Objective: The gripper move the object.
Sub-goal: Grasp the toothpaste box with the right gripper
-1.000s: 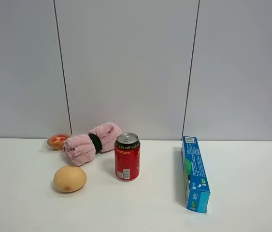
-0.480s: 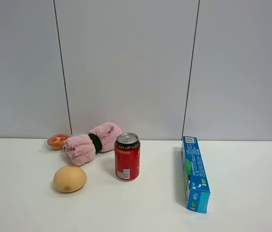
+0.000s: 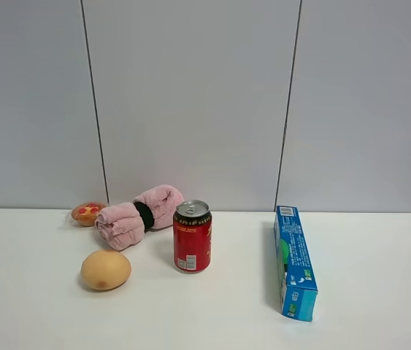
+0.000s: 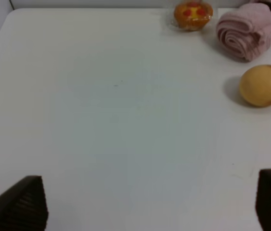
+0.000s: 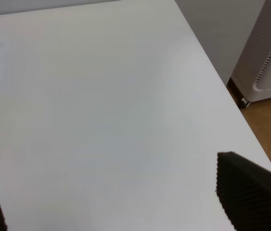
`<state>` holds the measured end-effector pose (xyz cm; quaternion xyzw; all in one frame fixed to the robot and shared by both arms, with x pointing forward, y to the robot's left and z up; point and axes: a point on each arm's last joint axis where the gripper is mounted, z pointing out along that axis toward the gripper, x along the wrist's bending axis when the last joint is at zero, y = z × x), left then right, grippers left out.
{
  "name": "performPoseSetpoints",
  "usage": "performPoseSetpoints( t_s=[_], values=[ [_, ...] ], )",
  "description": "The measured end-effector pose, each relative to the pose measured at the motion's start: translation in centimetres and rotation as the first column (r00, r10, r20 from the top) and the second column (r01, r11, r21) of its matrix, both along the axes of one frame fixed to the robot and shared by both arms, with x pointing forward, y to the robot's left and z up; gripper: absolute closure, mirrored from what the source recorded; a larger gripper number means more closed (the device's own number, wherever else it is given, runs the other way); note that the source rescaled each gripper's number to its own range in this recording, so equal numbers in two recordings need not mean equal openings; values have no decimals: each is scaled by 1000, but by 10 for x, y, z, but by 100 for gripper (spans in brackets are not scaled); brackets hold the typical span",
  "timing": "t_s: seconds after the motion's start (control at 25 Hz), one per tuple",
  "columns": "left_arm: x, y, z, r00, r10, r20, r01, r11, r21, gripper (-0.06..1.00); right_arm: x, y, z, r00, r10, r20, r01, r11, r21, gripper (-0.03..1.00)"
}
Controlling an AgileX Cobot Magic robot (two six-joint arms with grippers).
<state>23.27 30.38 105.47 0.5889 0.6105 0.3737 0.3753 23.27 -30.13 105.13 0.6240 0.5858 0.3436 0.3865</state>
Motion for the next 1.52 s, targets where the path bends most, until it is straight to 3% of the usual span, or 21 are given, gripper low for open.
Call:
performPoseSetpoints(
  t_s=[0.8, 0.96, 1.28, 1.4, 1.52],
  values=[
    [0, 0, 0, 1000, 1, 0, -1, 1000, 1, -6, 0, -1, 0, 1000, -6, 0, 6, 1000, -9, 18],
    [0, 0, 0, 1000, 1, 0, -1, 1000, 1, -6, 14, -2, 8, 998, -3, -70, 2, 1000, -16, 18],
    [0, 0, 0, 1000, 1, 0, -1, 1000, 1, -6, 104, -2, 90, 987, 42, -158, -40, 999, 20, 18],
    [0, 0, 0, 1000, 1, 0, -1, 1000, 1, -6, 153, 2, 101, 975, 82, -206, -76, 996, 38, 15],
    [0, 0, 0, 1000, 1, 0, -1, 1000, 1, -6, 202, 21, 94, 946, 177, -272, -175, 984, 33, 8]
  ],
)
